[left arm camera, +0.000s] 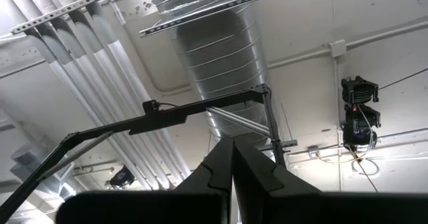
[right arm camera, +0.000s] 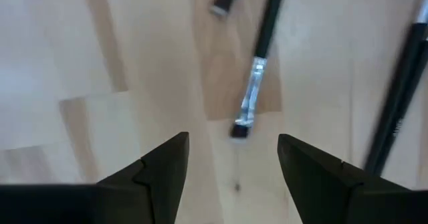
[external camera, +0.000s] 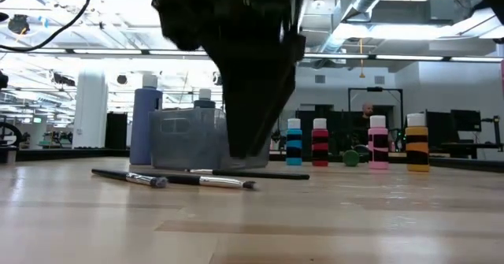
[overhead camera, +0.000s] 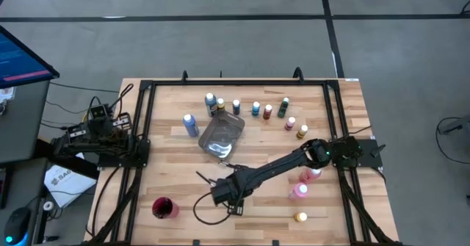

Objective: Pick & Place Paint Supplies
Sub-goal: Put the silver paintbrush into the red cup

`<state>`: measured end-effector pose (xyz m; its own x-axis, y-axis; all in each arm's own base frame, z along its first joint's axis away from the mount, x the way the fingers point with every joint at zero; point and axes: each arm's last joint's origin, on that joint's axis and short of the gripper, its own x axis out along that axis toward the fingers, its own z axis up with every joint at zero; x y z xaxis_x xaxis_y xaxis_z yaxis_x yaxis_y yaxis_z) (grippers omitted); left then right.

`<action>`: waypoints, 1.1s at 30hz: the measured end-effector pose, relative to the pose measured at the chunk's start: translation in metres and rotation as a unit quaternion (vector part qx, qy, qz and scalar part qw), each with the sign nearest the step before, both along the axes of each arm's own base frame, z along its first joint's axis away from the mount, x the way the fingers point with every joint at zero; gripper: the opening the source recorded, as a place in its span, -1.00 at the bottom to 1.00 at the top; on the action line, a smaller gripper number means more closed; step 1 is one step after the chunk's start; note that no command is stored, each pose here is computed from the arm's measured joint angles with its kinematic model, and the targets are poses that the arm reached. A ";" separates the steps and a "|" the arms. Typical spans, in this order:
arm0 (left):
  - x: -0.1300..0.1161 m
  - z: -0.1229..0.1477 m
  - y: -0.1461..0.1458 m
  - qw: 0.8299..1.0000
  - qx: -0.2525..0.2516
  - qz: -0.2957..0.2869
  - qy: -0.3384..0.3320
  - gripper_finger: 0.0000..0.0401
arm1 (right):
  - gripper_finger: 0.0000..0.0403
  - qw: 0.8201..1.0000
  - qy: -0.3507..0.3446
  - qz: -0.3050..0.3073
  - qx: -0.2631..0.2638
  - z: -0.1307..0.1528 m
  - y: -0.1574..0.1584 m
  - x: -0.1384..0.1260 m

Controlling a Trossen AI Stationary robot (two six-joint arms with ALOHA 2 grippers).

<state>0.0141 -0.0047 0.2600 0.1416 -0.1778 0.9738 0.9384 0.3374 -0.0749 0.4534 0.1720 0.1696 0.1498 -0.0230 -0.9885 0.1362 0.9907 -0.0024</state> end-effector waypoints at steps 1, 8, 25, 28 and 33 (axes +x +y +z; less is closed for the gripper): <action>0.000 0.000 0.000 1.000 0.000 0.000 0.000 -0.99 | 0.12 1.000 -0.002 0.001 0.001 0.000 -0.001 0.001; 0.000 0.000 0.000 1.000 0.000 0.000 0.000 -0.99 | 0.12 1.000 0.018 0.009 -0.008 -0.030 -0.001 0.007; 0.000 0.000 0.000 1.000 0.000 0.000 0.000 -0.99 | -0.91 0.997 0.059 -0.040 0.018 -0.045 0.002 0.004; 0.000 0.000 0.000 1.000 0.000 0.000 0.000 -0.99 | -0.97 0.996 0.062 -0.053 0.045 -0.038 -0.003 0.005; 0.000 0.000 0.000 1.000 0.000 0.000 0.000 -0.99 | -0.99 0.990 0.082 -0.086 0.078 -0.021 -0.014 0.001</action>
